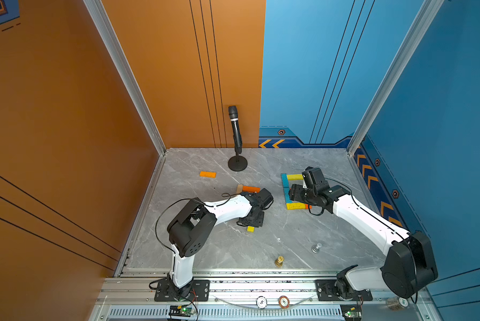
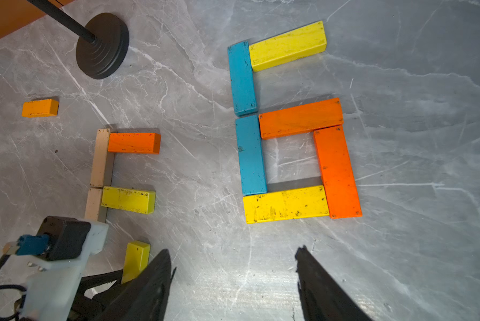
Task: Assemble the number 6 with building blocks
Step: Assemble the building block at the center of the board.
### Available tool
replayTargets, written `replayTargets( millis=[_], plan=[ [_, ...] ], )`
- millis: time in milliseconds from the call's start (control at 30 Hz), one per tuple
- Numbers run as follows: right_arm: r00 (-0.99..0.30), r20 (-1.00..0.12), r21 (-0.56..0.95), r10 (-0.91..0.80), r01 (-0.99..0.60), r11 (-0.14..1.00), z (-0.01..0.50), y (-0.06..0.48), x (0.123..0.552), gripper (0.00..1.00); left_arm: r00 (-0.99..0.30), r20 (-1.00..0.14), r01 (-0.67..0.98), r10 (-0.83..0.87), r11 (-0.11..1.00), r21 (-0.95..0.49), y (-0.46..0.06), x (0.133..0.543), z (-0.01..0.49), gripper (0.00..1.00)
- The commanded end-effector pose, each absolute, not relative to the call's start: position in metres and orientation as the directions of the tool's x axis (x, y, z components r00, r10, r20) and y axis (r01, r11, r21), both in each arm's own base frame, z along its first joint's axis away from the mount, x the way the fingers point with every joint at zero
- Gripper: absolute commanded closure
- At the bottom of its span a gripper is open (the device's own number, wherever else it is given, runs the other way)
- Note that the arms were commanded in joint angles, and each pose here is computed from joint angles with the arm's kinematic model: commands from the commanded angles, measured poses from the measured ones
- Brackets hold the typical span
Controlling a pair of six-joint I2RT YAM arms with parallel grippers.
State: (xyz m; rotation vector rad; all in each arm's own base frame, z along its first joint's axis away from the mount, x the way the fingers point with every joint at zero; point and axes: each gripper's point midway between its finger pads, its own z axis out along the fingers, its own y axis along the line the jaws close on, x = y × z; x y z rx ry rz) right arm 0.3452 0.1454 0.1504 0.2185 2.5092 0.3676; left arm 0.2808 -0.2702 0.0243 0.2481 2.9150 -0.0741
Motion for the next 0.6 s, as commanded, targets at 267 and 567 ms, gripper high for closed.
replayTargets(
  millis=[267, 567],
  plan=[
    [-0.821, -0.524, 0.296, 0.227, 0.074, 0.952, 0.145, 0.144, 0.347, 0.29, -0.961, -0.204, 0.194, 0.184, 0.981, -0.028, -0.275, 0.295, 0.02, 0.68],
    [-0.822, -0.523, 0.293, 0.225, 0.074, 0.953, 0.146, 0.145, 0.348, 0.29, -0.963, -0.2, 0.191, 0.181, 0.981, -0.029, -0.272, 0.3, 0.019, 0.66]
  ],
)
